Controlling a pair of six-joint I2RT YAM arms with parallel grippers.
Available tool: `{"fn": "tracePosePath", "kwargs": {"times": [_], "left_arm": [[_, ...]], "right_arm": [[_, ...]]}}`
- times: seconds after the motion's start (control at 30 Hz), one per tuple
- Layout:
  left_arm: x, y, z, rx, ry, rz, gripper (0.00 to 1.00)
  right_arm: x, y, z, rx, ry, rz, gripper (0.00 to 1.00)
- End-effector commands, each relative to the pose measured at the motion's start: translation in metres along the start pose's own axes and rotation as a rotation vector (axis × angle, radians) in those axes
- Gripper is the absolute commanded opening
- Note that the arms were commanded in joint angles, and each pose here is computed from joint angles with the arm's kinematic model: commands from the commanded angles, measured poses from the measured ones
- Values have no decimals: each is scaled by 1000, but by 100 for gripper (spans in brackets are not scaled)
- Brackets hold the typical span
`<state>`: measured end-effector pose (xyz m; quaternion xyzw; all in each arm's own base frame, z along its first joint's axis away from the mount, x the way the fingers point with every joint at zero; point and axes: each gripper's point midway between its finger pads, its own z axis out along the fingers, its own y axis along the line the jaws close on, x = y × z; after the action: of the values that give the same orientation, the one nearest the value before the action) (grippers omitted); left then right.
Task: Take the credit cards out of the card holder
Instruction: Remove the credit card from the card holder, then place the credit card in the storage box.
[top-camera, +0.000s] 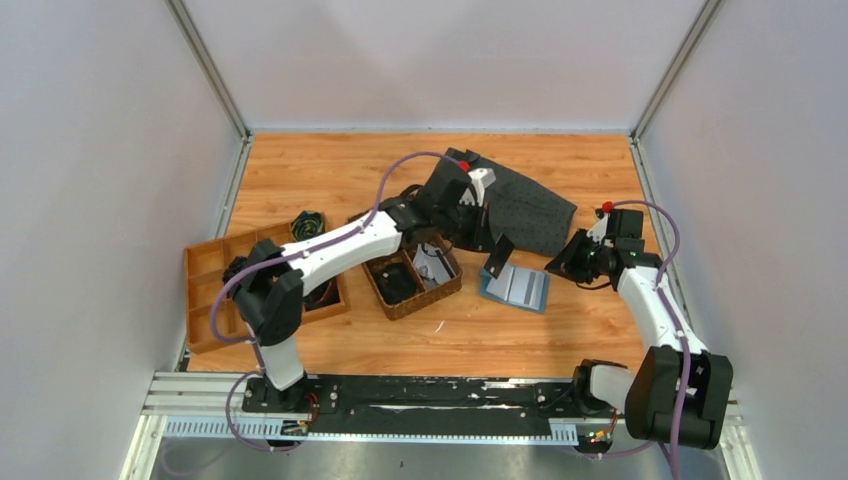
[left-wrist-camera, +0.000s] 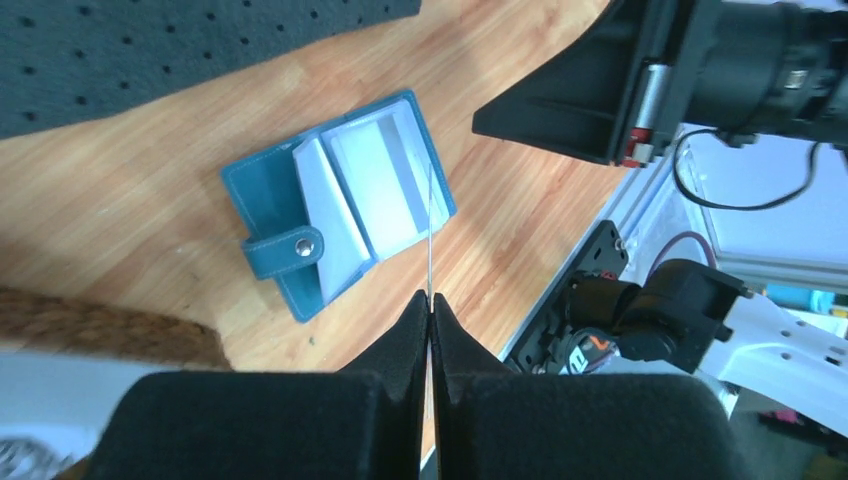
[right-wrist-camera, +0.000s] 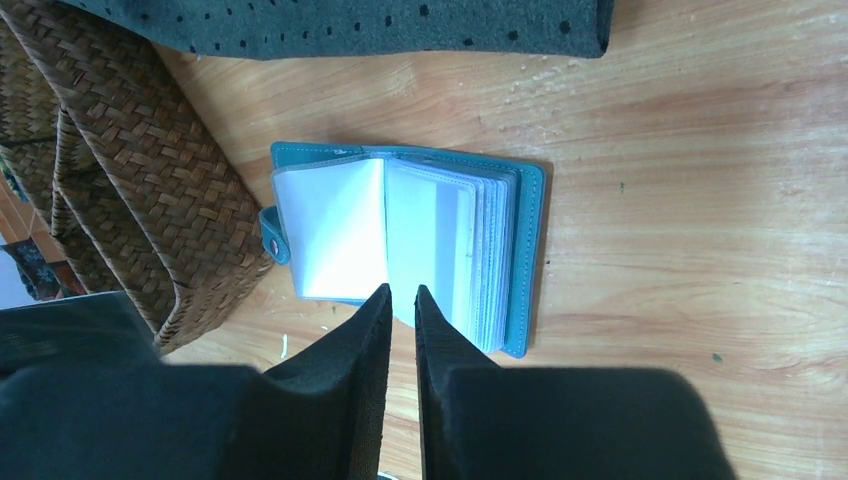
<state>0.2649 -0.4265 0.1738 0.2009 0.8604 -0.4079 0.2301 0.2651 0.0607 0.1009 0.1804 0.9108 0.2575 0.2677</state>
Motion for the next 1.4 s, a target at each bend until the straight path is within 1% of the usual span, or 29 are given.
{"fn": "tracePosePath", "kwargs": {"times": [0.0,0.17,0.3,0.4,0.53,0.67,0.97,1.17,1.2,1.23,1.3,1.33,1.37], "left_arm": [[-23,0,-51,-94,-87,11,0],[-18,42,-100,-256,-211,-157,0],[3,75,-137,-367,-325,-298,0],[20,97,-154,-422,-411,-380,0],[38,123,-167,-506,-449,-429,0],[54,144,-166,-575,-445,-458,0],[59,167,-155,-540,-559,-520,0],[66,179,-146,-550,-562,-534,0],[70,183,-145,-570,-548,-539,2],[73,185,-145,-593,-534,-546,11],[79,190,-149,-639,-509,-548,35],[80,191,-152,-656,-505,-547,40],[81,192,-155,-670,-508,-543,43]], "right_arm": [[3,2,-5,15,12,-22,17],[2,2,-5,12,13,-22,17],[4,1,-4,12,25,-21,17],[6,0,-2,12,35,-19,17],[7,0,1,7,47,-20,17],[10,-1,2,4,57,-18,17],[19,-4,2,3,69,-8,17],[20,-5,3,2,75,-4,17],[20,-4,4,2,76,-3,17],[19,-4,3,1,75,-3,17],[19,-4,3,0,75,-3,17],[19,-3,3,-1,74,-4,17],[18,-3,3,-1,73,-5,17]]}}
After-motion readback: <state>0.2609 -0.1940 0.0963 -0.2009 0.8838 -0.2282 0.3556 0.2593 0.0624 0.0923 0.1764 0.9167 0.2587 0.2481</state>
